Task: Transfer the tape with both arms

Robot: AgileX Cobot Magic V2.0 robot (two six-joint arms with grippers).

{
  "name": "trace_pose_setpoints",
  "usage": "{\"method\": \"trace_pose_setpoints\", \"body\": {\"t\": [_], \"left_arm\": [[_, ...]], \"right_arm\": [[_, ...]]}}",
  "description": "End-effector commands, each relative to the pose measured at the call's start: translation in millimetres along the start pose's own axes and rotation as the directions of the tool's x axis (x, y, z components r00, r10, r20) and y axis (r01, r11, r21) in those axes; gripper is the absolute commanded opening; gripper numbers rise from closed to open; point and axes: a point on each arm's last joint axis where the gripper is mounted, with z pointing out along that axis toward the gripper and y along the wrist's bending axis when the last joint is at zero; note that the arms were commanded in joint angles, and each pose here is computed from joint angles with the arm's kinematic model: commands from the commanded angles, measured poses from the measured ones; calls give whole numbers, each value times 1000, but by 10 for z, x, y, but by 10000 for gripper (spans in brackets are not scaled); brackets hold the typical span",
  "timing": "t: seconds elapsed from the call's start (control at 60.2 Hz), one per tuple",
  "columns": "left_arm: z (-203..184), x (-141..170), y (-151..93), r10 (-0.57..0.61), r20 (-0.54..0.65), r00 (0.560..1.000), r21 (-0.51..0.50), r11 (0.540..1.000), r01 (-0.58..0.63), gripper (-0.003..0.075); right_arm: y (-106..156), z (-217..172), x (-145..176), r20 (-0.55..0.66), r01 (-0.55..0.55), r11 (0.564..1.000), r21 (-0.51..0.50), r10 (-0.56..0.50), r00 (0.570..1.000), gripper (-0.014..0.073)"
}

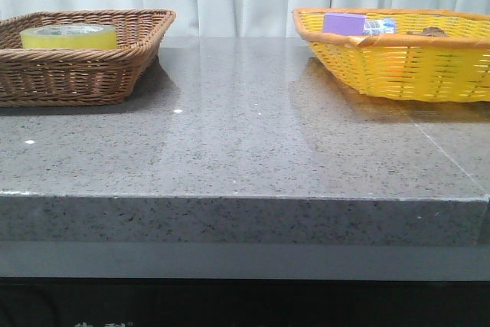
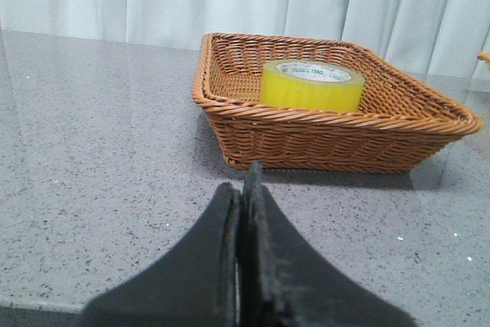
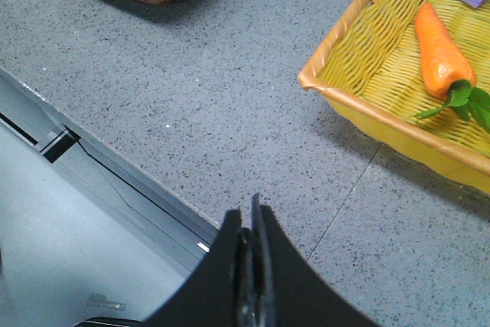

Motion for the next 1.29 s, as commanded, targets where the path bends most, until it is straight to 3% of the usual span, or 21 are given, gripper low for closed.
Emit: {"method": "trace_pose_setpoints", "body": {"t": [0.0,0.797,0.88,0.979,1.129,1.278], "left_arm": [[0,45,14,-20,63,998,-5,1000,20,-20],[2,48,14,-20,59,998,-6,1000,20,-20],[2,48,14,-20,59,998,-6,1000,20,-20],[2,48,14,-20,59,998,-6,1000,20,-20],[2,48,14,-20,59,998,-6,1000,20,-20],[2,48,14,-20,59,998,-6,1000,20,-20]], "right_arm": [[-5,-53,-111,85,1,1000,12,-2,996,-71],[-4,-61,-99,90,3,1000,13,-4,996,-71],[-70,-131,-53,149,11,996,88,-24,988,-71],[-173,-205,135,271,-46,977,207,-12,962,-71],[-235,-299,513,466,-131,928,348,-50,883,-71],[-252,-203,965,564,-211,893,397,-56,824,-71]]}}
